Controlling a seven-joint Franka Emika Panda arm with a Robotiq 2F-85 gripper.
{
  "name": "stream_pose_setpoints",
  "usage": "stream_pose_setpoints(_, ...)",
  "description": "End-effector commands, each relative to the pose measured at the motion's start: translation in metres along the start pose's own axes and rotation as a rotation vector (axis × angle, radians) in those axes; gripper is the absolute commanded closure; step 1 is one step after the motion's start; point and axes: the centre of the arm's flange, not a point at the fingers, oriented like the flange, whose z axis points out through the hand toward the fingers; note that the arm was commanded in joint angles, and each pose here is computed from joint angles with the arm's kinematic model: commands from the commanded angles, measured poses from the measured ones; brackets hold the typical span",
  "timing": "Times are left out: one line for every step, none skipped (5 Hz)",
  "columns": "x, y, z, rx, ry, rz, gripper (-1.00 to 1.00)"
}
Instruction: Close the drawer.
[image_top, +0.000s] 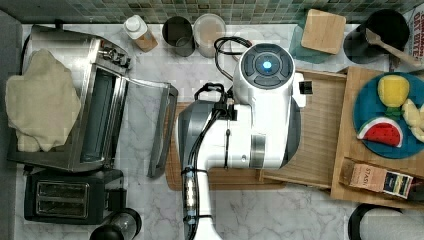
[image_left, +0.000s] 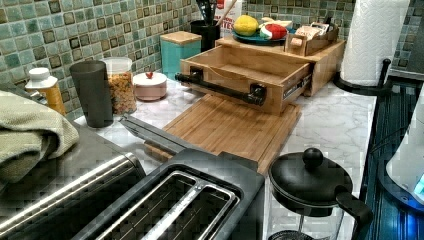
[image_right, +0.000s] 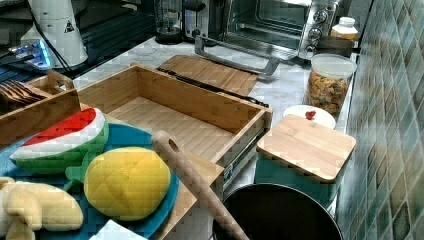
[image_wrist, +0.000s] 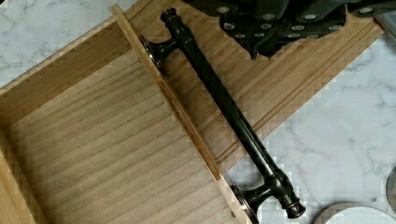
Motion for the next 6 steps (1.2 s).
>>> stream_pose_setpoints(0.004,0.004,-0.001,0.043,0.001,-0.083,1.0)
stream_pose_setpoints(-0.009,-0.004,0.006,0.095,0.039,-0.227,1.0)
stream_pose_setpoints(-0.041,-0.027,0.04,0.07,0.077,-0.351,1.0)
stream_pose_setpoints(-0.12,-0.037,0.166,0.077,0.017,-0.378,1.0)
stream_pose_setpoints(-0.122,-0.037,0.204,0.063,-0.002,-0.416,1.0)
stream_pose_setpoints(-0.128,-0.032,0.224,0.074,-0.016,-0.409,1.0)
